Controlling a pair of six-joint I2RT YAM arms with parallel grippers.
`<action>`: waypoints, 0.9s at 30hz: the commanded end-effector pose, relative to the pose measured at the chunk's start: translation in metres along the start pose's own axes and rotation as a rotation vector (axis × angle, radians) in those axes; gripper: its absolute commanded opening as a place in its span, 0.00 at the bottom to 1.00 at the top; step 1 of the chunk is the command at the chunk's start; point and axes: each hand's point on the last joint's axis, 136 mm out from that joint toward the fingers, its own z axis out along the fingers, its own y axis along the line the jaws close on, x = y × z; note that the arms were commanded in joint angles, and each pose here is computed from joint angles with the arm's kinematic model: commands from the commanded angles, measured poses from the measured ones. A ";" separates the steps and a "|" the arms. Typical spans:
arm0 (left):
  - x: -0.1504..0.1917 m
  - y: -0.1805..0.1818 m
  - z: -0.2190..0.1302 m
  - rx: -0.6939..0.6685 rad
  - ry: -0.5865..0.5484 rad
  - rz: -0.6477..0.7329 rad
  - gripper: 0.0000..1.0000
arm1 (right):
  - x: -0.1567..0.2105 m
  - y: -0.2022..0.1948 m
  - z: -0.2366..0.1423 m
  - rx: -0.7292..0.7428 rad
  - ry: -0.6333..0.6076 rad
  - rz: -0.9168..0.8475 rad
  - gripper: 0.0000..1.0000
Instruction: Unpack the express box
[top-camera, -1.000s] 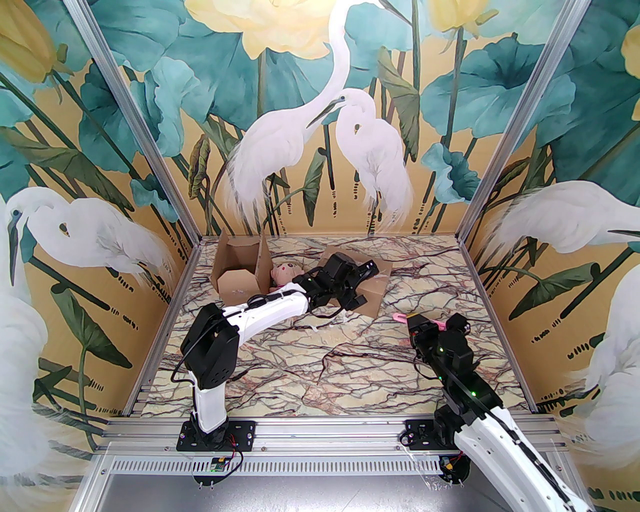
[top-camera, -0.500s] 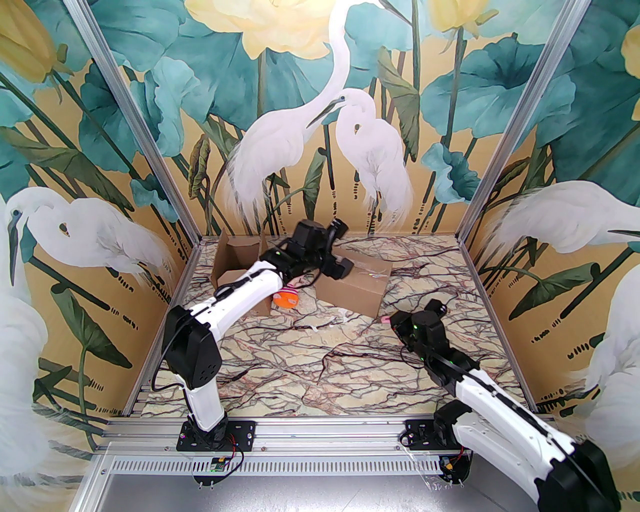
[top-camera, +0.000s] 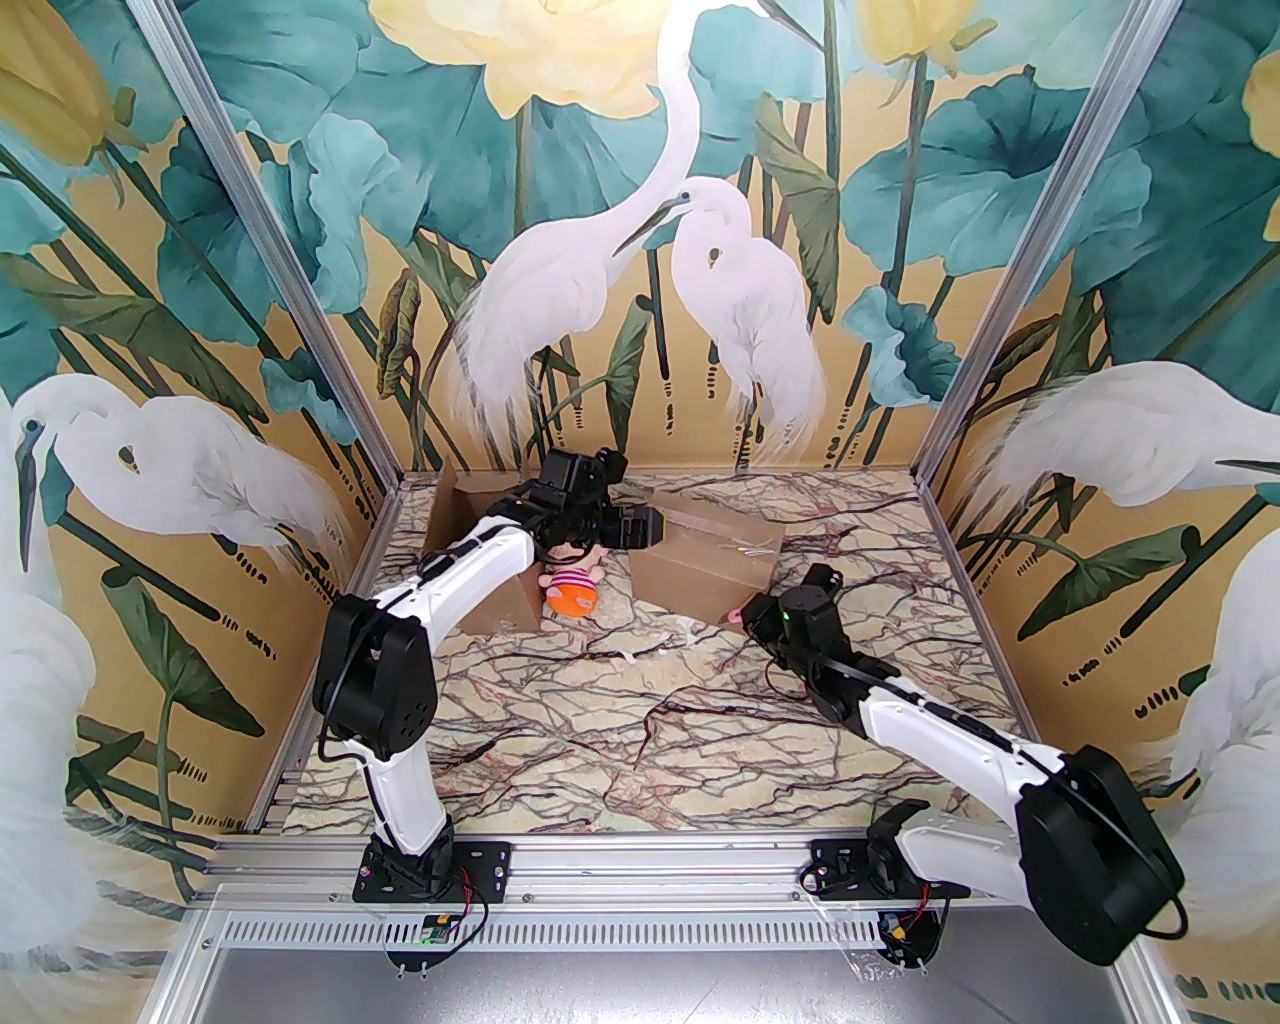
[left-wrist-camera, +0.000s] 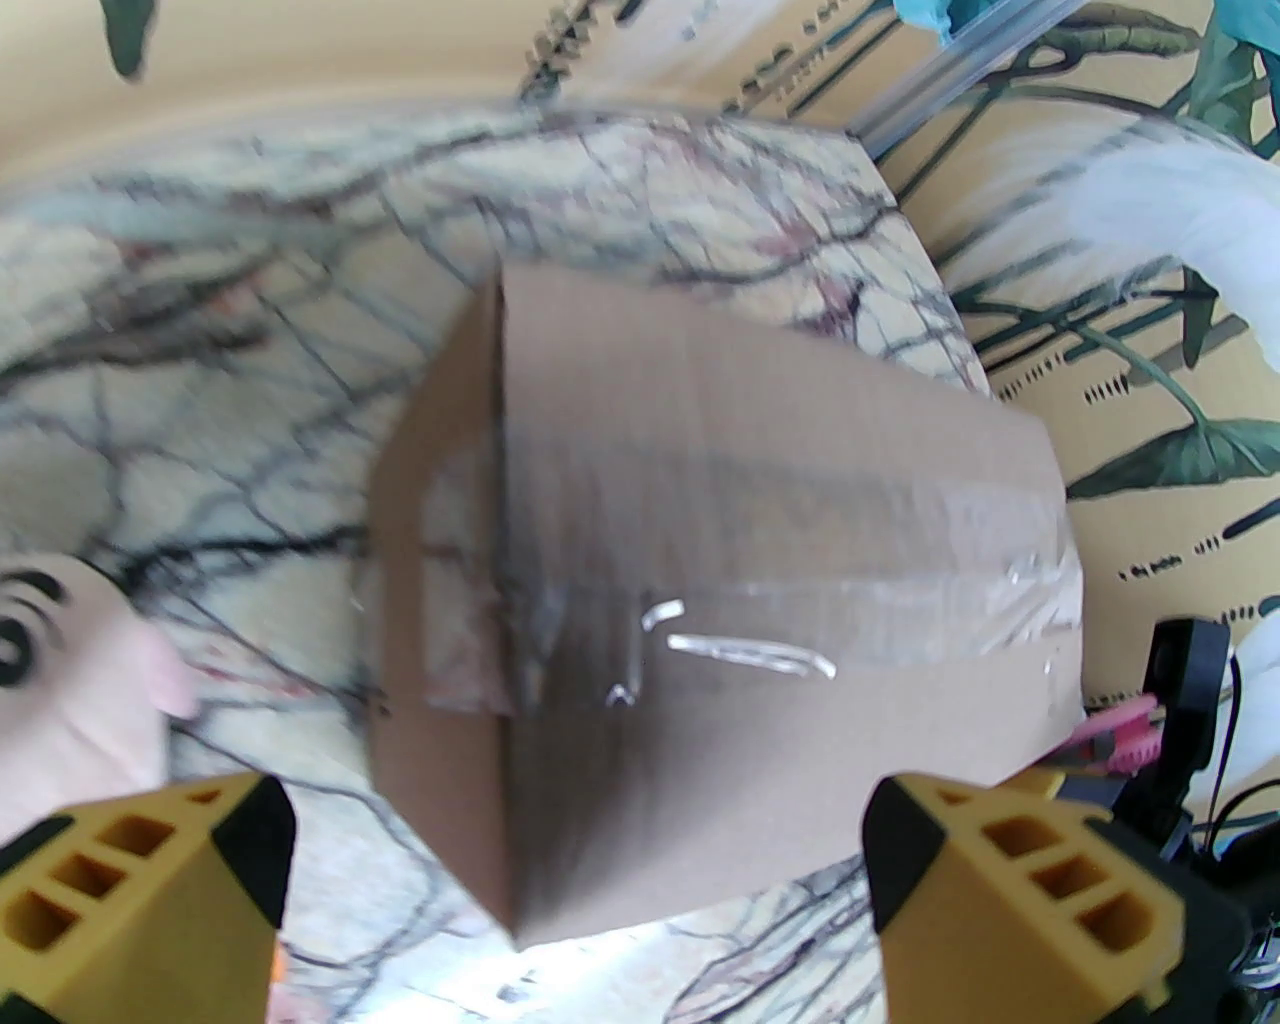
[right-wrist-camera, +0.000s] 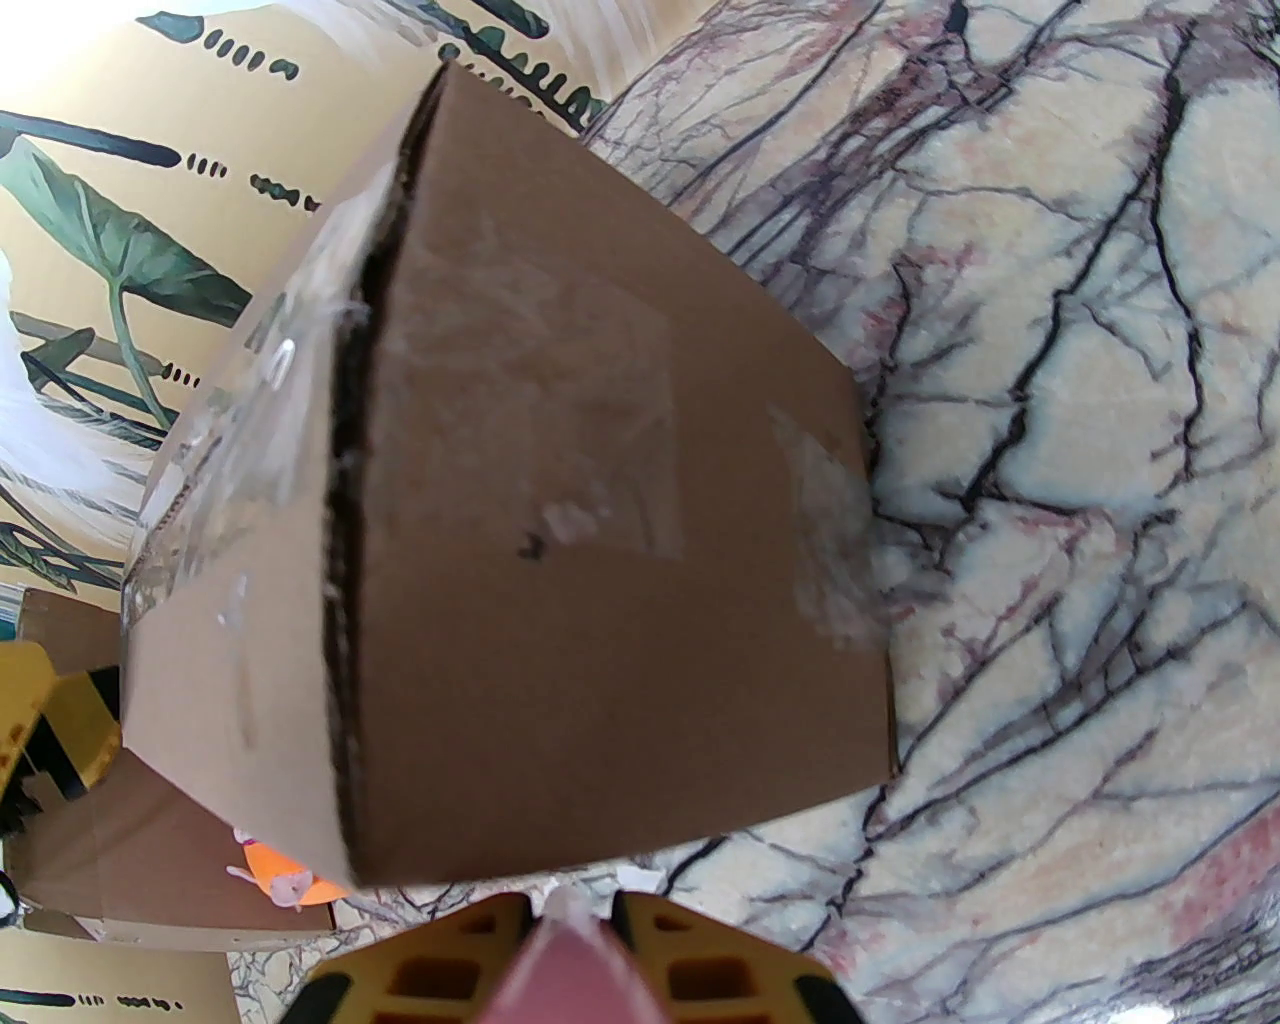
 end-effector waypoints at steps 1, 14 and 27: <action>0.004 -0.022 0.006 0.129 0.006 -0.034 0.98 | -0.015 0.014 -0.004 -0.015 -0.039 -0.059 0.00; 0.071 -0.118 -0.016 0.312 0.075 0.218 0.97 | -0.061 -0.044 -0.047 0.205 -0.117 -0.197 0.00; -0.025 -0.090 -0.005 0.233 -0.026 0.366 0.98 | -0.049 -0.073 -0.061 0.344 -0.056 -0.246 0.00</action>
